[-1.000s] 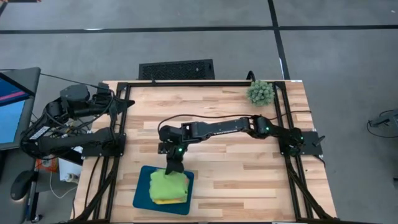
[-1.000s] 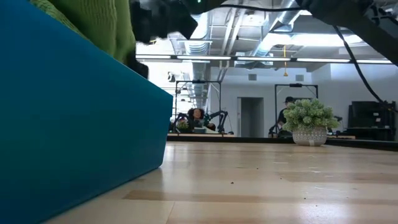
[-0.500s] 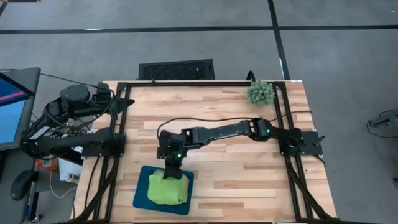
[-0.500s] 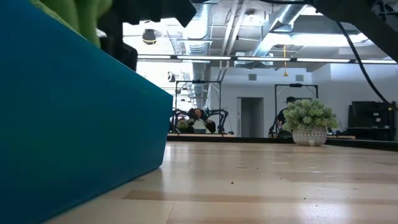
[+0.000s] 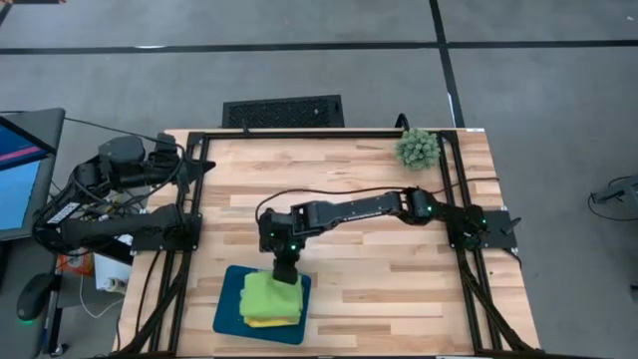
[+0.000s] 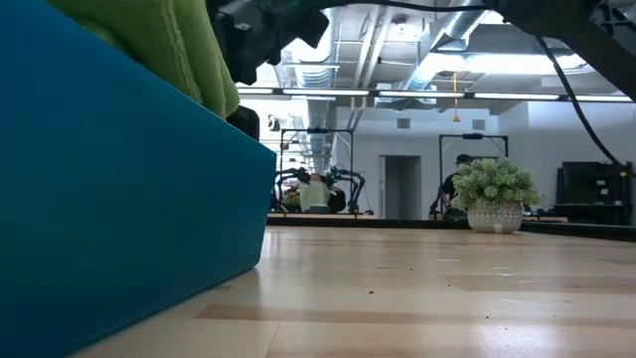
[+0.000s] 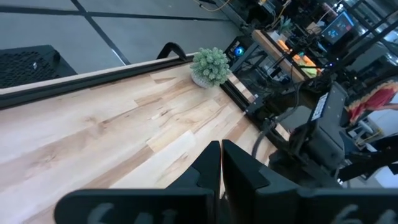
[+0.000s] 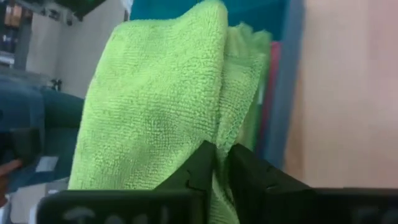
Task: Fold microfiber towels
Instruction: Stack the green microfiber towel on top of the other green microfiber towel into the blue bin
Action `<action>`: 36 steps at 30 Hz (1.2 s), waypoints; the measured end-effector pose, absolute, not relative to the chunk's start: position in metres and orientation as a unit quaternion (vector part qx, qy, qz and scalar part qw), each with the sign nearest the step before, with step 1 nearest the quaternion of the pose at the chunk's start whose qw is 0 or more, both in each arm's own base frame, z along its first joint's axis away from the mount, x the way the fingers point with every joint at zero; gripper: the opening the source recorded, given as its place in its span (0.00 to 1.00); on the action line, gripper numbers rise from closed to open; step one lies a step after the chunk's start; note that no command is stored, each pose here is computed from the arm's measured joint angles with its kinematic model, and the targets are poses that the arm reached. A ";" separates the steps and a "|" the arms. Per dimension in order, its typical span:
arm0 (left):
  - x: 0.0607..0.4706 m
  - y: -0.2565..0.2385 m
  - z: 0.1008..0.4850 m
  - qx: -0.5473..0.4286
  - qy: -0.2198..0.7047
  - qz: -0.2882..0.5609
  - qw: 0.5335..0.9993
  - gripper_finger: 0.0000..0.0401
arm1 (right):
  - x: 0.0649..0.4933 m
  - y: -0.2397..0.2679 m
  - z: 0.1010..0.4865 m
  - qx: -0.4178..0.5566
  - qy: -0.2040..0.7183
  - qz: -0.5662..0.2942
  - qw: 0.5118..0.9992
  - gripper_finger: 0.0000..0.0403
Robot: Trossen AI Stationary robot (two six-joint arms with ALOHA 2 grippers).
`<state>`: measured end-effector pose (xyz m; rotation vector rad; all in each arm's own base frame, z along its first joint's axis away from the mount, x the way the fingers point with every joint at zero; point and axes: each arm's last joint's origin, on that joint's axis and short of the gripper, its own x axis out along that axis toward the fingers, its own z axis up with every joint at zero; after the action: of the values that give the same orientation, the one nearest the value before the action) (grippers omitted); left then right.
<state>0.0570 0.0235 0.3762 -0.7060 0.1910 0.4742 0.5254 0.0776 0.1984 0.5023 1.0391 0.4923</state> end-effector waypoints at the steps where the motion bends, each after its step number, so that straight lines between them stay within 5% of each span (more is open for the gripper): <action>1: 0.057 0.023 0.376 -0.342 0.094 0.230 0.906 0.02 | 0.525 0.074 0.200 0.240 0.486 0.226 0.809 0.17; 11: 0.055 0.023 0.370 -0.349 0.121 0.239 0.898 0.02 | 0.513 0.064 0.256 0.242 0.438 0.216 0.838 0.32; 18: 0.053 0.022 0.366 -0.358 0.142 0.242 0.890 0.02 | 0.513 0.125 0.297 0.089 0.273 0.162 0.944 0.28; 31: 0.052 0.022 0.364 -0.358 0.153 0.250 0.887 0.02 | 0.493 0.184 0.181 0.117 0.149 0.042 0.981 0.08; 36: 0.052 0.022 0.364 -0.365 0.148 0.258 0.882 0.02 | 0.477 0.184 0.148 0.098 0.172 -0.015 0.980 0.03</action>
<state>0.0522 0.0219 0.3641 -0.7609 0.3086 0.5374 0.4766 0.1841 0.1481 0.1967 0.3465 -0.0303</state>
